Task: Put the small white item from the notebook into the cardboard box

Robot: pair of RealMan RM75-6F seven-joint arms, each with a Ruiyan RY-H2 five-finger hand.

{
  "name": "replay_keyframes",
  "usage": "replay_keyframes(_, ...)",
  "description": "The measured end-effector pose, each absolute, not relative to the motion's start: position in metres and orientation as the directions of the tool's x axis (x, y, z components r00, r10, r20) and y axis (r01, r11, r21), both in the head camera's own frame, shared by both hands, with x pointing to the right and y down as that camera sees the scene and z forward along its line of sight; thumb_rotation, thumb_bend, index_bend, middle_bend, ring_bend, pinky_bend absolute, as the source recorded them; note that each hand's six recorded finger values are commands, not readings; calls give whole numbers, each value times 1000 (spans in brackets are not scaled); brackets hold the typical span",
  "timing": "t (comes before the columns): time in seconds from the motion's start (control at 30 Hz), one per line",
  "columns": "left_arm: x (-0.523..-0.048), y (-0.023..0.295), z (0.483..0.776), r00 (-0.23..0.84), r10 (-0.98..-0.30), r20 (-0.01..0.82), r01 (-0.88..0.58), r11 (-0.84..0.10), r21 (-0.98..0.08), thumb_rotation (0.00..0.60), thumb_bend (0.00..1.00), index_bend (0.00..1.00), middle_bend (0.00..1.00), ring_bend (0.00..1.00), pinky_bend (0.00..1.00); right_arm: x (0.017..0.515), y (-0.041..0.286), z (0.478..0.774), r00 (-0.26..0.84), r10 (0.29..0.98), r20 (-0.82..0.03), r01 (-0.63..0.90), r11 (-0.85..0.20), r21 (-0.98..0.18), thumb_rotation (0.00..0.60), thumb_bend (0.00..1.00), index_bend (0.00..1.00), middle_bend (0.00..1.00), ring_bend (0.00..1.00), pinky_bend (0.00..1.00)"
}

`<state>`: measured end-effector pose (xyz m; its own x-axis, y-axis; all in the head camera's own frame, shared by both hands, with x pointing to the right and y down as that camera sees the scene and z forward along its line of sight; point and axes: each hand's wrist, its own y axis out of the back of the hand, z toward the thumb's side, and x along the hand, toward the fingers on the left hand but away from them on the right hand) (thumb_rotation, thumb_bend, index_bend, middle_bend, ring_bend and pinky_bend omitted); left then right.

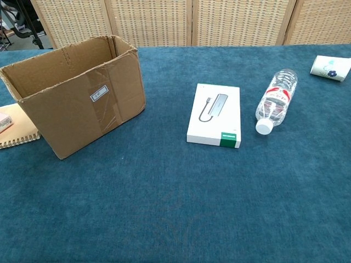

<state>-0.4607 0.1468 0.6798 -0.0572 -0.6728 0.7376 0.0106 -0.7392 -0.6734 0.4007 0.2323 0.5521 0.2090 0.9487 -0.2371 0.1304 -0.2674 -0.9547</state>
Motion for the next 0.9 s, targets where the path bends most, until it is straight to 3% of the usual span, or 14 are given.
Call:
replay_keyframes(0.37,-457,150,686,-82,-633,770,68,-774,-630,600,203,130,0,0,0,400,233,551,210,949,-235,131,-265,-955,600,131,79,0,0,0)
replay_keyframes(0.9,-442,140,704,-67,-643,763,90,-766,-637,600,203,129,0,0,0,402,232,551,207,951,-230,138,-261,-955,600,132,79,0,0,0)
